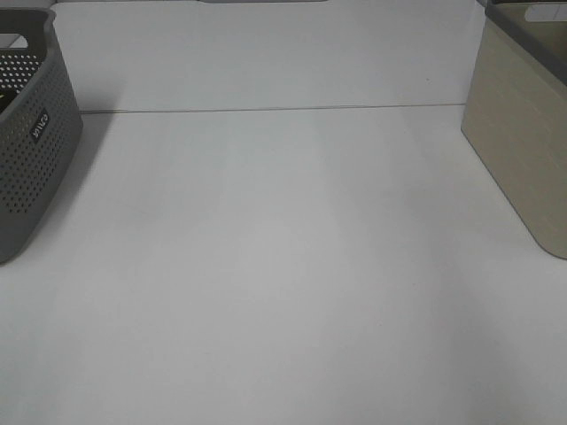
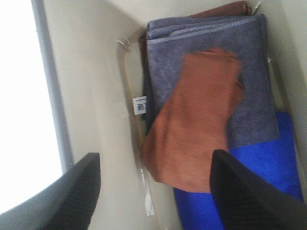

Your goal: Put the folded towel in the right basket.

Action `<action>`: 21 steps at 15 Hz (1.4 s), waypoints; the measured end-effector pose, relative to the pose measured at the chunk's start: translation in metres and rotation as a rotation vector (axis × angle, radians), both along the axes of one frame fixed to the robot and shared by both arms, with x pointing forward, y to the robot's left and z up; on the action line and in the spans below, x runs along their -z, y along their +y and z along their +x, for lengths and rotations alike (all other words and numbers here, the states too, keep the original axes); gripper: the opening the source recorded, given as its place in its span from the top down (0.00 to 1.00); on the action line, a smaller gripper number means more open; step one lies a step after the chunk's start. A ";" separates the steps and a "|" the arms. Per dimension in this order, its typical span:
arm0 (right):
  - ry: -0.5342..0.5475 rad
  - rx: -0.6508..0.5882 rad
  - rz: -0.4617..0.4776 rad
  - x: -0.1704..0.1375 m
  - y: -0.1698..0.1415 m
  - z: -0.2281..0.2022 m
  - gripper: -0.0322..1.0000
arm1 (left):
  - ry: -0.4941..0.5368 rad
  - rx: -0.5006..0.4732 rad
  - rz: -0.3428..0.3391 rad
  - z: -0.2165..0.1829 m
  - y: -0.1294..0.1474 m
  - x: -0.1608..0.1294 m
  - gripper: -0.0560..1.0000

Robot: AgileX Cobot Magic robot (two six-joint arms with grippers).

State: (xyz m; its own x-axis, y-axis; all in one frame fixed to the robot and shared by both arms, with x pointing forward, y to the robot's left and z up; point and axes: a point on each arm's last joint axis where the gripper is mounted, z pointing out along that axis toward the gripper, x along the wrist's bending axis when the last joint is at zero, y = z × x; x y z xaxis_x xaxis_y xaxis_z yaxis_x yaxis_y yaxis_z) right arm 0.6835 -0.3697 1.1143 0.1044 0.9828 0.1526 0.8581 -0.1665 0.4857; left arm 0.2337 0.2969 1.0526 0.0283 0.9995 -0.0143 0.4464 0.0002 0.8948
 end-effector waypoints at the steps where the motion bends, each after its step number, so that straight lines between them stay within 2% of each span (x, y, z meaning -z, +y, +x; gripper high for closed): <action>1: -0.022 -0.009 0.006 -0.010 0.005 -0.004 0.35 | 0.000 0.000 0.000 0.000 0.000 0.000 0.03; 4: -0.050 -0.042 0.002 -0.031 0.023 -0.024 0.35 | 0.000 0.000 0.000 0.000 0.000 0.000 0.03; 7: -0.011 -0.102 0.009 -0.035 0.052 -0.059 0.36 | 0.000 0.000 0.000 0.000 0.000 0.000 0.03; 8: 0.043 -0.170 0.015 -0.028 0.079 -0.087 0.39 | 0.000 0.000 0.000 0.000 0.000 0.000 0.03; 12: 0.184 -0.297 0.005 0.003 0.118 -0.153 0.39 | 0.000 0.000 0.000 0.000 0.000 0.000 0.03; 14: 0.228 -0.294 0.000 0.015 0.117 -0.182 0.39 | 0.000 0.000 0.000 0.000 0.000 0.000 0.03; 17: 0.242 -0.242 -0.065 0.030 0.103 -0.240 0.39 | 0.000 0.000 0.000 0.000 0.000 0.000 0.03; 21: 0.145 -0.226 -0.083 0.040 0.092 -0.315 0.39 | 0.000 0.000 0.000 0.000 0.000 0.000 0.03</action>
State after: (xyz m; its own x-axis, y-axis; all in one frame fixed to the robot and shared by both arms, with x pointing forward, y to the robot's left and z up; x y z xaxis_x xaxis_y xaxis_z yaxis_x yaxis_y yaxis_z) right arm 0.3685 -0.2778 1.0741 -0.1038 0.9922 0.0696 0.9305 0.0722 0.3591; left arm 0.2337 0.2969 1.0526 0.0283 0.9995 -0.0143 0.4464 0.0002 0.8948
